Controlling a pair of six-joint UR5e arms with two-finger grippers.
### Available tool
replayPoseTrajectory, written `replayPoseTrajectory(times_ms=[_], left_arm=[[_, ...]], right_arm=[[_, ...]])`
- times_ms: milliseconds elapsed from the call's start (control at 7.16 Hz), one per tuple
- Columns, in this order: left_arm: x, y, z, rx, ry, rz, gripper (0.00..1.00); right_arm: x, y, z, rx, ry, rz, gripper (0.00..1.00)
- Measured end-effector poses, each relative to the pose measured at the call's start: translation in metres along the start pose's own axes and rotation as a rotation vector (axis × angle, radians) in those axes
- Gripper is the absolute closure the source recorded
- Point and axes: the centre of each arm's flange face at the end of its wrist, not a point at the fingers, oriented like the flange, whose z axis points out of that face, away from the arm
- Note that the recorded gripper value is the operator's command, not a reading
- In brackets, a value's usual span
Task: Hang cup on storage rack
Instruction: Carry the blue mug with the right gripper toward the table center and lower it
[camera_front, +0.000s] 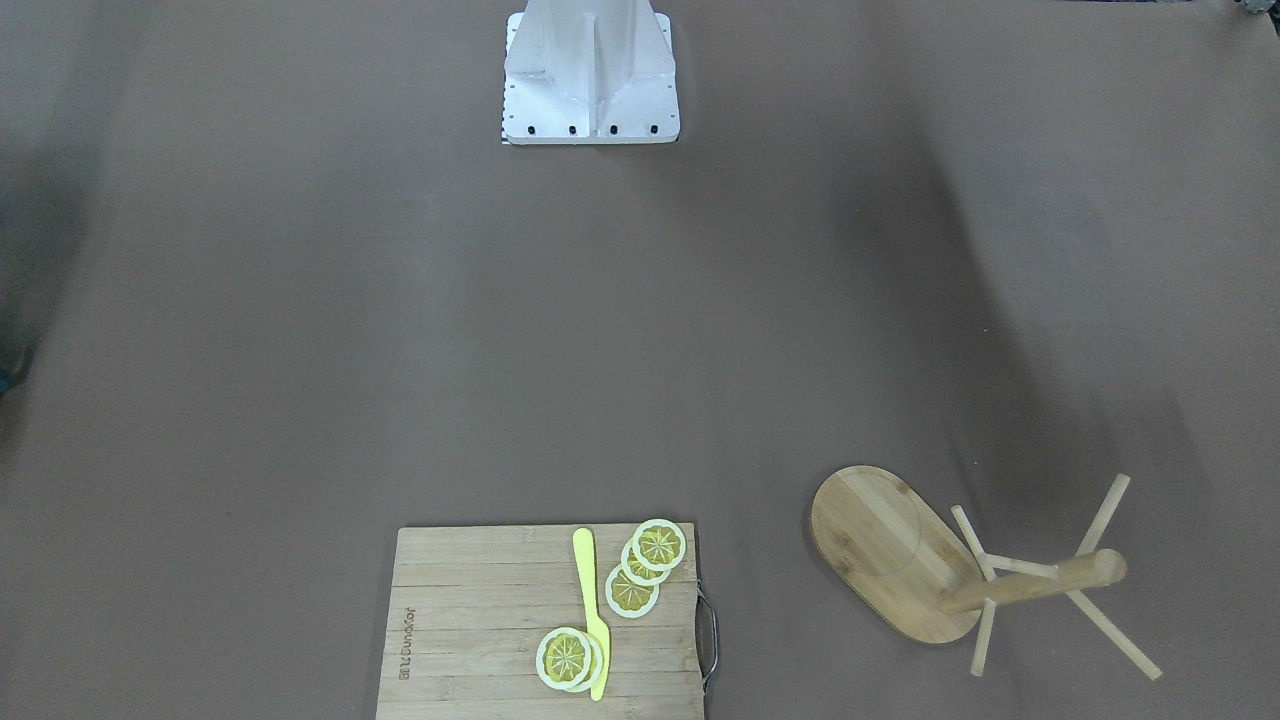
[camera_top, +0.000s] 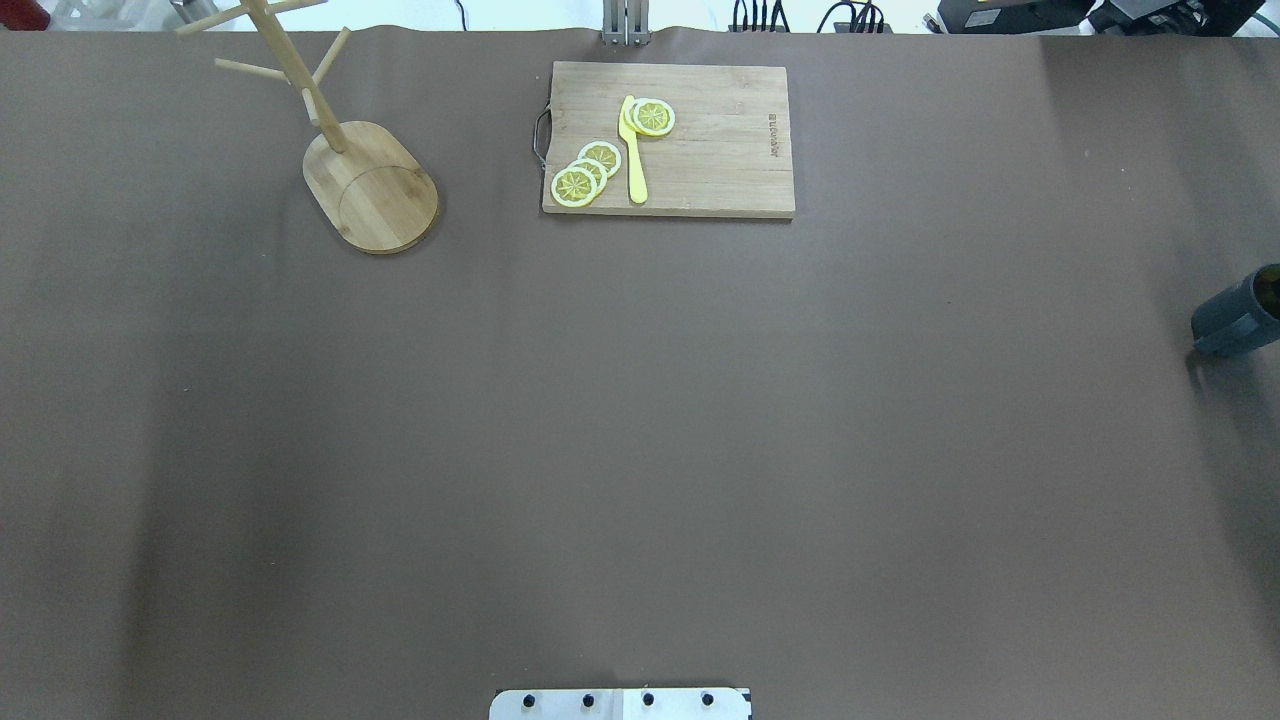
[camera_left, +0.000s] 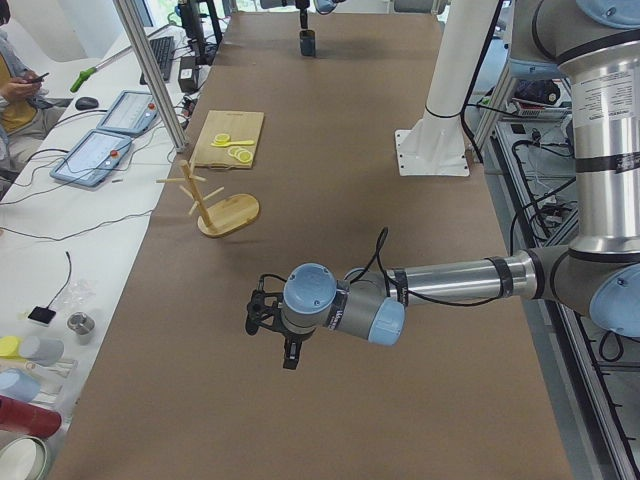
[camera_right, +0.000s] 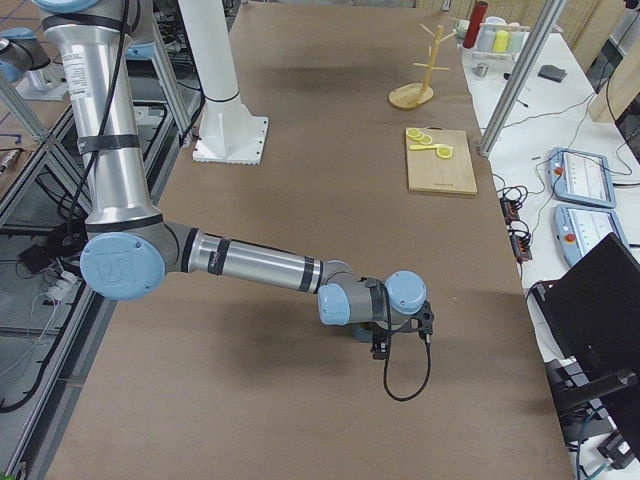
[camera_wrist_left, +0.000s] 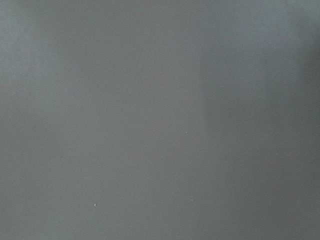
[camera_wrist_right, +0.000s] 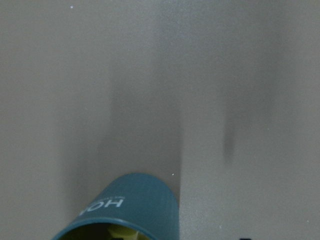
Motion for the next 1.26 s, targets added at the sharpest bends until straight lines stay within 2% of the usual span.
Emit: replayPoseTrajectory(times_ms=[140, 699, 978, 1258], left_arm=[[0.000, 0.000, 0.000, 0.000, 0.000, 0.000, 0.02], [0.001, 0.000, -0.001, 0.001, 0.001, 0.001, 0.02], [0.002, -0.001, -0.002, 0.004, 0.002, 0.005, 0.02], [0.010, -0.006, -0.006, 0.021, 0.007, 0.028, 0.02]], right_arm=[[-0.004, 0.000, 0.005, -0.009, 0.002, -0.006, 1.00], [-0.021, -0.008, -0.001, 0.003, -0.004, -0.030, 1.00], [-0.070, -0.018, -0.023, 0.042, -0.024, -0.025, 1.00], [-0.154, -0.019, -0.028, 0.054, -0.053, -0.015, 1.00]])
